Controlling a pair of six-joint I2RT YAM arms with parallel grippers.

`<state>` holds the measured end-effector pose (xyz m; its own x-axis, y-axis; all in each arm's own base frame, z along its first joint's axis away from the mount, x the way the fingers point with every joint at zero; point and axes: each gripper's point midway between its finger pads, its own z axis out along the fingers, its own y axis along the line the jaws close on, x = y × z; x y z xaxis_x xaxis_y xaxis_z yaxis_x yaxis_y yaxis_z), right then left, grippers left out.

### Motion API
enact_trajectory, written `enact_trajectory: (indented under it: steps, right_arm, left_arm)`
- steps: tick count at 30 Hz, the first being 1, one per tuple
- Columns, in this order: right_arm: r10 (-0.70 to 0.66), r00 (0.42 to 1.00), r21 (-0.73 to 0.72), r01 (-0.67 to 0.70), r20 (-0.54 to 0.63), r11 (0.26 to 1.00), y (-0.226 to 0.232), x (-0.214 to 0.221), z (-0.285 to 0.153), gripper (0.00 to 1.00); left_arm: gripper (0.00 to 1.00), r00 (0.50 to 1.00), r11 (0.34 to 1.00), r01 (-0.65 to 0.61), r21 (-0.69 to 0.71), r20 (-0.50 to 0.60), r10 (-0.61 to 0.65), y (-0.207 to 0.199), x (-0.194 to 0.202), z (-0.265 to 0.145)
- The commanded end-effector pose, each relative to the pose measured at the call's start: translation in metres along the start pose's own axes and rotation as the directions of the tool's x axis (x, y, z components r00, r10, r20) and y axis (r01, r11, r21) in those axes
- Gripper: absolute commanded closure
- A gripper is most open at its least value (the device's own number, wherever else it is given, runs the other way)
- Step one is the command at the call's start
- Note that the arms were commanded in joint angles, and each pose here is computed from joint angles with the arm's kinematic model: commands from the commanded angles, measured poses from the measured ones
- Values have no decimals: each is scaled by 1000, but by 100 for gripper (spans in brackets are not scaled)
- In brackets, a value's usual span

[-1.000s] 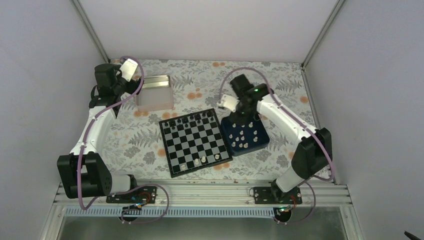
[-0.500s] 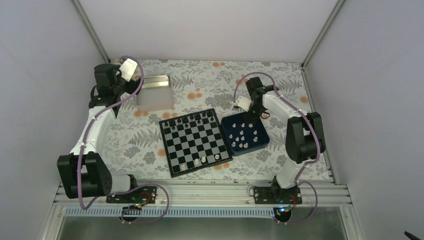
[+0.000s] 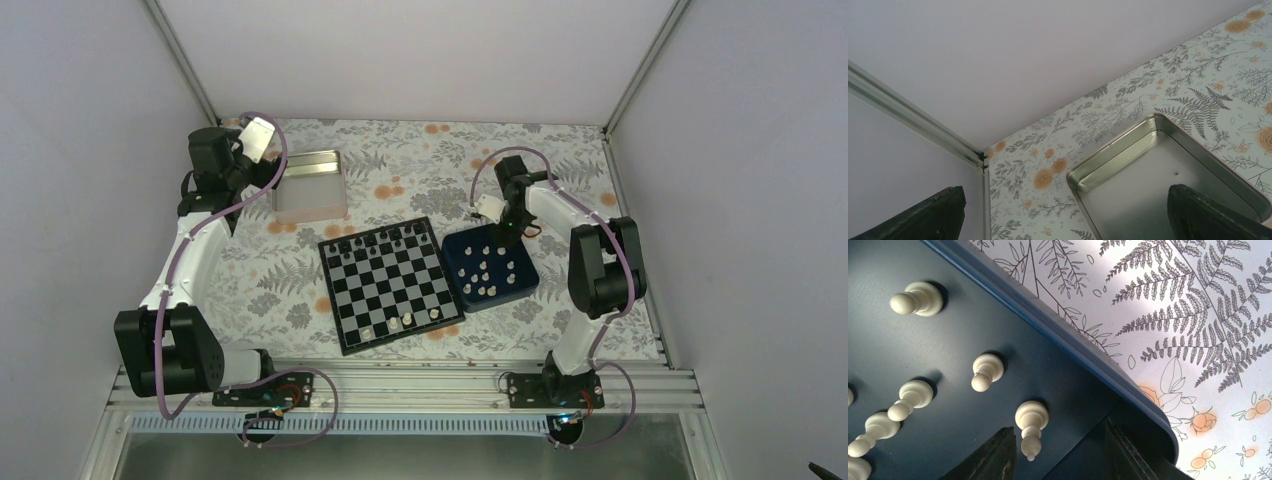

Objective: Set up the chess pieces on the board
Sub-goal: Pick up the chess piece from the storage box, then place the chess piece on the chessboard.

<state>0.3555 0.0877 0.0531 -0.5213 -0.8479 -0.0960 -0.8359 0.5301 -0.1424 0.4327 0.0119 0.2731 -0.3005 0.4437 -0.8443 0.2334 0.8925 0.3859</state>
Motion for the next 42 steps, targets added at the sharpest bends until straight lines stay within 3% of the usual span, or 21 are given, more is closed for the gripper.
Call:
enact_trajectory:
  steps: [1, 12, 17, 28, 34, 42]
  right_arm:
    - [-1, 1000, -22, 1, -23, 1000, 3, 9, 6, 53]
    - [6, 998, -70, -10, -62, 998, 15, 21, 16, 60]
    - [4, 998, -69, -8, -58, 998, 15, 21, 18, 77]
    - [-13, 1000, -48, 13, 18, 999, 21, 5, -26, 93]
    - [-104, 992, -39, 106, 71, 994, 62, -20, -67, 95]
    - [-292, 948, -93, 305, 126, 948, 154, -61, -93, 94]
  left_arm:
    - [0, 1000, 1000, -1, -7, 20, 1, 3, -4, -1]
    - [0, 1000, 1000, -1, -4, 17, 1, 2, -3, -1]
    - [0, 1000, 1000, 0, -3, 19, 0, 2, -3, -1]
    - [0, 1000, 1000, 1, -8, 21, -1, 3, -4, -2]
    - [0, 1000, 1000, 1, -6, 22, -1, 3, -5, -2]
    - [0, 1000, 1000, 1, -9, 25, -1, 3, -6, -4]
